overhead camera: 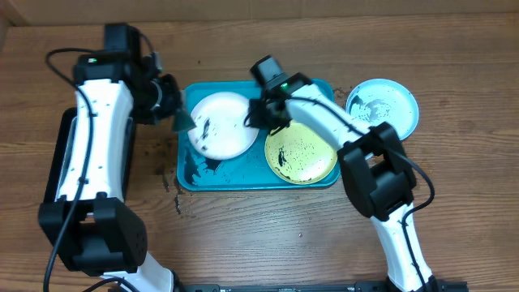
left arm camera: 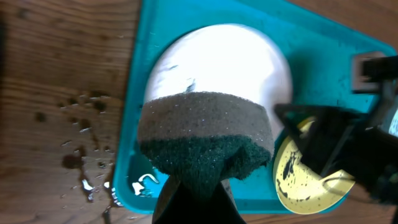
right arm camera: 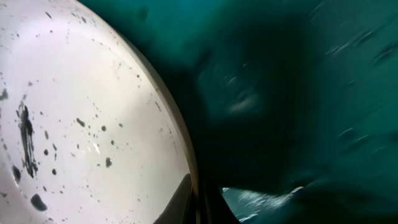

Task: Clean dirty plates on tray and stack at the side
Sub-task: 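Grip the white plate rim with the right gripper and scrub with the sponge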

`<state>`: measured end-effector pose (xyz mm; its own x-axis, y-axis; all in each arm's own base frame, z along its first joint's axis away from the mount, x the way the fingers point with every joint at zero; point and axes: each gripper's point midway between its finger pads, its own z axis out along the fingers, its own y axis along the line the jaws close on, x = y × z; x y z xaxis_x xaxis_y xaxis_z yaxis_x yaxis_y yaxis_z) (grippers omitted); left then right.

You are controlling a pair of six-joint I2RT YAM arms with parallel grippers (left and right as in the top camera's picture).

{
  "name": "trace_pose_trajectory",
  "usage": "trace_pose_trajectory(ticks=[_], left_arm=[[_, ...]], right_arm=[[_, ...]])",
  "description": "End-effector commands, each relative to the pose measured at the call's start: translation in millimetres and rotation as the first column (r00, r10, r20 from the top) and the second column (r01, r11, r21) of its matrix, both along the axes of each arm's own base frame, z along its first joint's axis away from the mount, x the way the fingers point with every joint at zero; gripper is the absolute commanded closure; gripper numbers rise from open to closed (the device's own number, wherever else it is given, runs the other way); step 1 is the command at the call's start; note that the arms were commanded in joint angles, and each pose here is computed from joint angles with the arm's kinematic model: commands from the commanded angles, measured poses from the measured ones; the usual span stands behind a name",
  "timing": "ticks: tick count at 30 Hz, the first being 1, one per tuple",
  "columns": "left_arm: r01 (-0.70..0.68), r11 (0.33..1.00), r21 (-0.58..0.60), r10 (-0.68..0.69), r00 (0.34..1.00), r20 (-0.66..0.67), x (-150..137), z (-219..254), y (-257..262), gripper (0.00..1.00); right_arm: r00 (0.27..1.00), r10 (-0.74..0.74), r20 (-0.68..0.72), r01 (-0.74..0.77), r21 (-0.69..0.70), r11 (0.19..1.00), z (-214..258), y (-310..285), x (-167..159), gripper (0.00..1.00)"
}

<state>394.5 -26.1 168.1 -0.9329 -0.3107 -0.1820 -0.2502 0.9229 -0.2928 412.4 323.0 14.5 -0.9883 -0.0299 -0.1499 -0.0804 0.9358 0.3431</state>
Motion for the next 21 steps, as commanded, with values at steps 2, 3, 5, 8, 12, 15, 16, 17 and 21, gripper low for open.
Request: trace_pose_trajectory(ticks=[2,3,5,8,12,15,16,17,21], left_arm=[[0.046,0.999,0.018,-0.045,0.998,-0.048,-10.0,-24.6,-18.3,0.96],[0.056,0.998,0.017,-0.055,0.997,-0.059,-13.0,-32.2,-23.0,0.96],[0.07,0.997,0.017,-0.068,0.995,-0.069,-16.2,-41.9,-27.9,0.96],[0.092,0.996,0.008,-0.091,0.993,-0.08,-21.2,-60.0,-37.7,0.96],[0.055,0.998,-0.005,-0.055,0.994,-0.093,-24.6,-79.4,-45.1,0.96],[0.032,0.999,-0.011,-0.032,0.996,-0.083,-23.0,-91.2,-45.5,0.96],[0.032,0.999,-0.011,-0.033,0.996,-0.078,-22.4,-94.2,-45.7,0.96],[0.033,0.999,-0.012,-0.033,0.997,-0.072,-22.1,-98.6,-45.9,0.96],[0.0,1.0,-0.019,-0.001,0.997,-0.072,-23.1,-108.2,-45.8,0.96]], right_arm=[[0.999,-0.019,-0.046,0.019,-0.001,1.0,4.4,9.1,-16.1,0.96],[0.997,-0.016,-0.07,0.015,-0.018,1.0,2.4,6.3,-23.0,0.96],[0.995,-0.015,-0.1,0.011,-0.039,0.999,0.3,2.5,-30.9,0.96],[0.989,-0.01,-0.146,0.002,-0.056,0.998,-1.4,-1.4,-42.1,0.96],[0.987,-0.008,-0.162,-0.002,-0.06,0.998,-1.8,-2.9,-46.0,0.96],[0.986,-0.006,-0.165,-0.003,-0.053,0.999,-1.4,-1.7,-46.4,0.96],[0.985,-0.003,-0.171,-0.005,-0.047,0.999,-1.1,-0.8,-47.6,0.96],[0.984,-0.001,-0.177,-0.007,-0.043,0.999,-0.8,-0.2,-48.8,0.96],[0.982,0.003,-0.19,-0.013,-0.053,0.999,-1.4,-0.5,-53.8,0.96]])
